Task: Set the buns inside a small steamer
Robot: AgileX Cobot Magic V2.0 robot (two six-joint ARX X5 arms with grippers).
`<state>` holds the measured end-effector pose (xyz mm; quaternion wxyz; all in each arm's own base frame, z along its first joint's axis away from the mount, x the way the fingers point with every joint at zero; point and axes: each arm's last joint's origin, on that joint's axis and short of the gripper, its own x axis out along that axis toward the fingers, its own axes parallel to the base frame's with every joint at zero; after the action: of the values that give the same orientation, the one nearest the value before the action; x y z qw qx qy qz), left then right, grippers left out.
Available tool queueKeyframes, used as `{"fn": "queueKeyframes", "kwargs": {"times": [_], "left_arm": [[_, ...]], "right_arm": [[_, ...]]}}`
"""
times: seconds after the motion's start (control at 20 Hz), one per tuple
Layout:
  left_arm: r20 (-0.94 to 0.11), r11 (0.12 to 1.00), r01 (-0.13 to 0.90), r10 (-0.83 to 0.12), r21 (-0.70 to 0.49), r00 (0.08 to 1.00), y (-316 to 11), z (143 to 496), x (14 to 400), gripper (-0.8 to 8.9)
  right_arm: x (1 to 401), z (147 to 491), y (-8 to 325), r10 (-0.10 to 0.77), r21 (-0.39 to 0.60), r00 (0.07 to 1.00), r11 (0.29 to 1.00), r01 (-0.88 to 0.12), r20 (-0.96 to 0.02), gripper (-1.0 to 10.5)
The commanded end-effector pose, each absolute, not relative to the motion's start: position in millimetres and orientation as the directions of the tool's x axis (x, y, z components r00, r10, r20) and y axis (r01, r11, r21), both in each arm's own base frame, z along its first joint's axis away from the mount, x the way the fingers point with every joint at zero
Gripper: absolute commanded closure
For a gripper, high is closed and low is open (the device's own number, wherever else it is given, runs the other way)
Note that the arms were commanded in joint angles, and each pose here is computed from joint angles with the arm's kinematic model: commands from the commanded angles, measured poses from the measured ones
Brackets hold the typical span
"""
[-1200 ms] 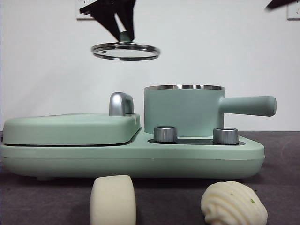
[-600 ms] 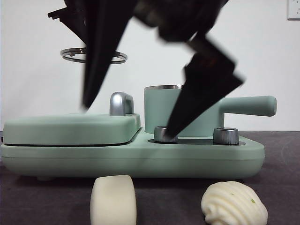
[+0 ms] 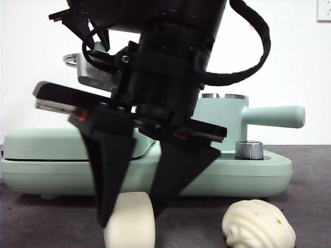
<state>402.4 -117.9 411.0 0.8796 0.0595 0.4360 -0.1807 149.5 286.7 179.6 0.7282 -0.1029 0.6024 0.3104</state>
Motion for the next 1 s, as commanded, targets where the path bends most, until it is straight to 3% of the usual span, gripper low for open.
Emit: {"fn": "queueKeyframes", "kwargs": {"times": [0.05, 0.2, 0.4, 0.65, 0.85, 1.0], "left_arm": [[-0.749, 0.929, 0.367, -0.279, -0.053, 0.6, -116, 425, 397, 7.26], [-0.749, 0.93, 0.364, -0.277, -0.053, 0.601, -115, 425, 398, 7.26], [-0.749, 0.931, 0.361, -0.276, -0.052, 0.602, -114, 425, 398, 7.26], [-0.748, 0.931, 0.362, -0.277, -0.053, 0.603, -114, 425, 398, 7.26], [-0.745, 0.932, 0.359, -0.277, -0.054, 0.606, -114, 425, 399, 7.26], [-0.745, 0.932, 0.359, -0.278, -0.055, 0.607, -114, 425, 399, 7.26]], "right_arm": [[148, 184, 295, 0.347, 0.23, 0.086, 0.768, -0.598, -0.934, 7.8], [153, 206, 299, 0.334, 0.22, 0.081, 0.765, -0.605, -0.939, 7.8], [177, 268, 293, 0.309, 0.199, 0.078, 0.766, -0.611, -0.948, 7.8], [237, 343, 248, 0.359, 0.202, 0.209, 0.822, -0.533, -0.91, 7.8], [291, 366, 210, 0.376, 0.207, 0.335, 0.871, -0.446, -0.864, 7.8], [320, 363, 201, 0.396, 0.238, 0.328, 0.872, -0.428, -0.858, 7.8]]}}
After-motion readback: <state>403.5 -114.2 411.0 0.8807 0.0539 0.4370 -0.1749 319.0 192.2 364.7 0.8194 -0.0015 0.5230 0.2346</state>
